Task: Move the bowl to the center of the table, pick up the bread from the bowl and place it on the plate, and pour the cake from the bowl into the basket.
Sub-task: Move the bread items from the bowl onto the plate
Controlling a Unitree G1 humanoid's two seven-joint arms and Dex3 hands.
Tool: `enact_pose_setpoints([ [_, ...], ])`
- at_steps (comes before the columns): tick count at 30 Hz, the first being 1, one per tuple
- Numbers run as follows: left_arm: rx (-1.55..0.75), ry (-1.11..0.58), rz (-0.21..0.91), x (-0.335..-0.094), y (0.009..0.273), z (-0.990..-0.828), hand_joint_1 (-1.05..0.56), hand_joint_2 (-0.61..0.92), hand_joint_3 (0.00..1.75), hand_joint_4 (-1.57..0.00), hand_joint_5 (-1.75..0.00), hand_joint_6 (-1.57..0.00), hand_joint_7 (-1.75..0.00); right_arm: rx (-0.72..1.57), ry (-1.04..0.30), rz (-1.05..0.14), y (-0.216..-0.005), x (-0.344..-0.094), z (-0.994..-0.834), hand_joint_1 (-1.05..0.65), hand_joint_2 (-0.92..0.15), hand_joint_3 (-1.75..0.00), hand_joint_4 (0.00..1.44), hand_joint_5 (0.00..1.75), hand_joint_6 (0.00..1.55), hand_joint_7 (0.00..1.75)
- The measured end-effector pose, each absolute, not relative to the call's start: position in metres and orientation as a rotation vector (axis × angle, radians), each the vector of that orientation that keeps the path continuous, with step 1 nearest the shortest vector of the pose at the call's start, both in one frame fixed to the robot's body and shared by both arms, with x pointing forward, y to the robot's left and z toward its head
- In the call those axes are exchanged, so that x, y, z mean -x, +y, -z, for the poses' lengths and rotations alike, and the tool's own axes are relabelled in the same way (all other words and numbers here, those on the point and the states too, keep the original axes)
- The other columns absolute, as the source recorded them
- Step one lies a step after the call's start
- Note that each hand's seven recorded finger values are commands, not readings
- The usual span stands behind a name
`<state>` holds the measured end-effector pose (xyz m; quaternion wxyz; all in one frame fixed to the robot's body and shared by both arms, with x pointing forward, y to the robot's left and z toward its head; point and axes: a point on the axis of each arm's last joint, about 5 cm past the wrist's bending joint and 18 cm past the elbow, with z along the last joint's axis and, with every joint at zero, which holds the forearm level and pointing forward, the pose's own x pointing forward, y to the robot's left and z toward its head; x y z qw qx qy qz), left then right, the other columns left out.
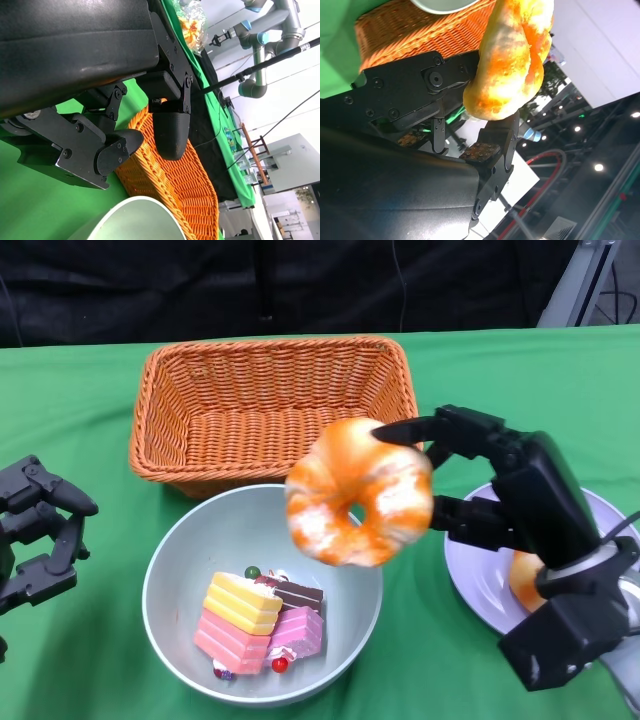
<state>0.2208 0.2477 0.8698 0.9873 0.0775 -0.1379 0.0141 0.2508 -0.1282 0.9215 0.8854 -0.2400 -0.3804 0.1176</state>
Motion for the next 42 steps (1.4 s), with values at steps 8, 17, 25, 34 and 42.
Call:
enact_pose_setpoints([
  [8,-0.158,-0.275,-0.029,-0.221,0.248,-0.870,0.06,0.66,1.02,-0.77,-1.67,-0.71,-1.41,0.575,-0.730,-0.151,-0.158,-0.244,-0.913,-0.16,-0.92,-0.06,0.69,1.25,0.84,0.79],
  [17,-0.156,-0.276,-0.031,-0.221,0.249,-0.870,0.07,0.66,1.01,-0.76,-1.67,-0.72,-1.39,0.642,-0.679,-0.069,-0.178,-0.238,-0.903,-0.15,-0.92,-0.03,0.76,1.17,0.89,0.74],
  [25,-0.166,-0.281,-0.034,-0.221,0.250,-0.871,0.06,0.64,1.06,-0.76,-1.67,-0.71,-1.41,0.672,-0.599,-0.040,-0.188,-0.238,-0.891,-0.12,-0.92,-0.02,0.76,1.17,0.91,0.68],
  [34,-0.164,-0.282,-0.040,-0.221,0.251,-0.871,0.07,0.63,1.07,-0.77,-1.66,-0.71,-1.42,0.711,-0.540,-0.029,-0.195,-0.236,-0.880,-0.13,-0.92,-0.03,0.74,1.18,0.91,0.62],
  [42,-0.159,-0.278,-0.045,-0.221,0.251,-0.870,0.07,0.64,1.04,-0.77,-1.67,-0.71,-1.41,0.742,-0.488,-0.052,-0.199,-0.235,-0.872,-0.13,-0.91,-0.01,0.76,1.16,0.93,0.55],
])
